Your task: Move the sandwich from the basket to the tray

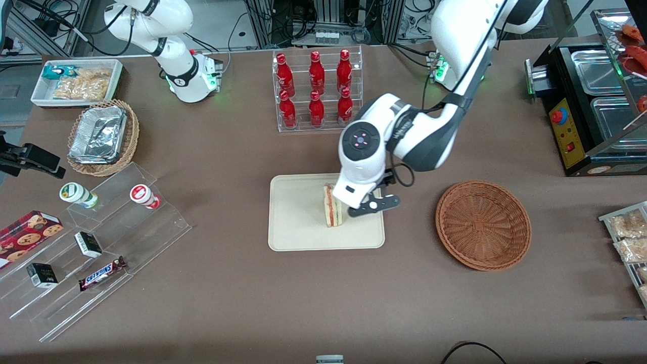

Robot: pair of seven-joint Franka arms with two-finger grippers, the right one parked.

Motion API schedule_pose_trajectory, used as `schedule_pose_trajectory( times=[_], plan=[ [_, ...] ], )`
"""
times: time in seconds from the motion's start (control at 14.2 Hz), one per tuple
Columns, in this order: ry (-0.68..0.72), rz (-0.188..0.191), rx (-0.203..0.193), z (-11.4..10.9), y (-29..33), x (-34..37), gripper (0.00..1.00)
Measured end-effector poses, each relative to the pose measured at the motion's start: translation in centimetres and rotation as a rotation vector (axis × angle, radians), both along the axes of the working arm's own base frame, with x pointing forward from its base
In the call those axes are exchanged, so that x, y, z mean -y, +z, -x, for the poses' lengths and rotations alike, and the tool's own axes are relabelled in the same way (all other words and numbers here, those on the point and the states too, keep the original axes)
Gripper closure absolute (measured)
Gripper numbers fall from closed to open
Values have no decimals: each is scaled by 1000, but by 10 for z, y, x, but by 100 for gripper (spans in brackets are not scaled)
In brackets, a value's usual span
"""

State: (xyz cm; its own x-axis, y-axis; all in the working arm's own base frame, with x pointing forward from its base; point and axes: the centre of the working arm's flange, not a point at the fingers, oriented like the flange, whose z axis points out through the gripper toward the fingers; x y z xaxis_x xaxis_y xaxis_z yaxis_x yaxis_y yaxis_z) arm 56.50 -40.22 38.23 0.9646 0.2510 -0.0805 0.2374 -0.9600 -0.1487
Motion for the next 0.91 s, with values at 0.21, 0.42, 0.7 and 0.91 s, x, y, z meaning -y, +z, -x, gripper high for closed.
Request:
schedule_pose_trajectory(
  times=[0.21,0.42,0.7,0.91],
  plan=[
    [80,-1,-7,-24,14,-56,0],
    [86,10,-23,-40,30,-121,0],
    [42,27,-82,-46,61,-198,0],
    [-3,65,-110,-42,95,-244,0]
  ],
)
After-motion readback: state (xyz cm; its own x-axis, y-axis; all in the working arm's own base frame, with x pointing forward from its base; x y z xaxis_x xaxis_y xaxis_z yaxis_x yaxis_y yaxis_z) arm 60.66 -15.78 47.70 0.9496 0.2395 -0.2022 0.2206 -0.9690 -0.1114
